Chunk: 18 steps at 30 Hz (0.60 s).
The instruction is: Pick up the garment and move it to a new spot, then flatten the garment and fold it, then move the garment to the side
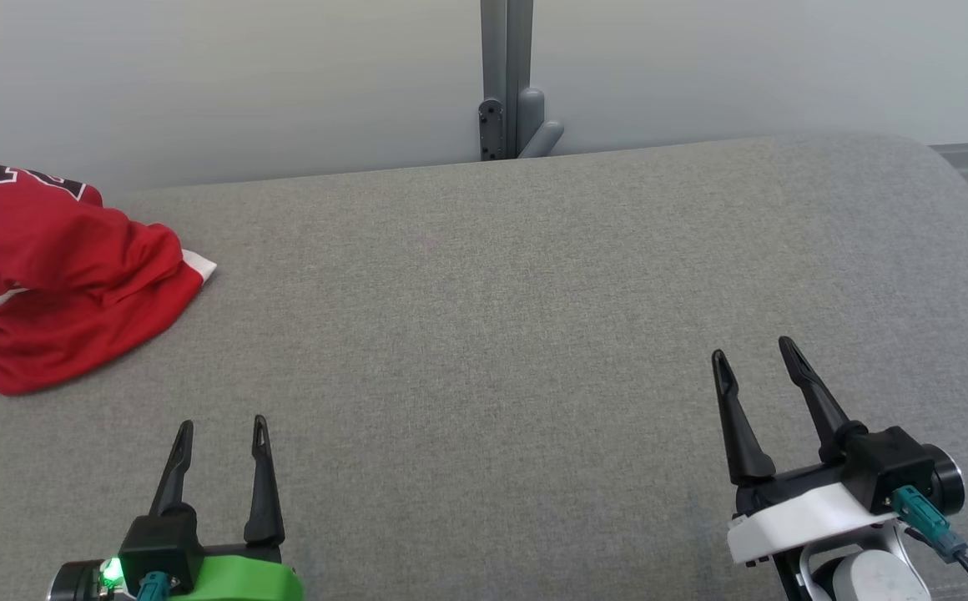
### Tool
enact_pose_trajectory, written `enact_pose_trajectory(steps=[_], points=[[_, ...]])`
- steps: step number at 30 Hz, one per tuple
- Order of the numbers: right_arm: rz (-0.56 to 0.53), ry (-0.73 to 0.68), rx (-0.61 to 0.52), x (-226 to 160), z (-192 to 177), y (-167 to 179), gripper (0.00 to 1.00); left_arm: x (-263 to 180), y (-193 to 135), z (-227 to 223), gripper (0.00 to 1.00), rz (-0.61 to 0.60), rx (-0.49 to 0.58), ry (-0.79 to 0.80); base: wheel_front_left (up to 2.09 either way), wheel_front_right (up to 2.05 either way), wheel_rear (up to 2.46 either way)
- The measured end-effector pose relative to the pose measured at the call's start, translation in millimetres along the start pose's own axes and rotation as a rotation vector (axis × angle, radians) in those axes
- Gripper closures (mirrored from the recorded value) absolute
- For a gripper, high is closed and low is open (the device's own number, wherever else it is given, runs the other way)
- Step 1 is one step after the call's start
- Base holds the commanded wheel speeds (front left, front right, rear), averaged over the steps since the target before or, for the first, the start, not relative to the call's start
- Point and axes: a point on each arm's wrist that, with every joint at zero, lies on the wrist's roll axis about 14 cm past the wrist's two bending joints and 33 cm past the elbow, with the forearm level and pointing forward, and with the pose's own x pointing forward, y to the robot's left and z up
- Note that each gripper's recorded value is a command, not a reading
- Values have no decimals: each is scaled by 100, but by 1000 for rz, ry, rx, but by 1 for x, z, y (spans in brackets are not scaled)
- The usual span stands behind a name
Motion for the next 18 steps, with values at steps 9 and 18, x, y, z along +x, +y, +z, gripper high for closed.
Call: enact_pose_trajectory(steps=[9,18], points=[[-5,-1,-1,0,0,-2,0,0,0,0,0,-2,-1,1,0,0,0],[-6,0,-1,0,0,-2,0,0,1,-1,0,2,3,2,0,0,0]])
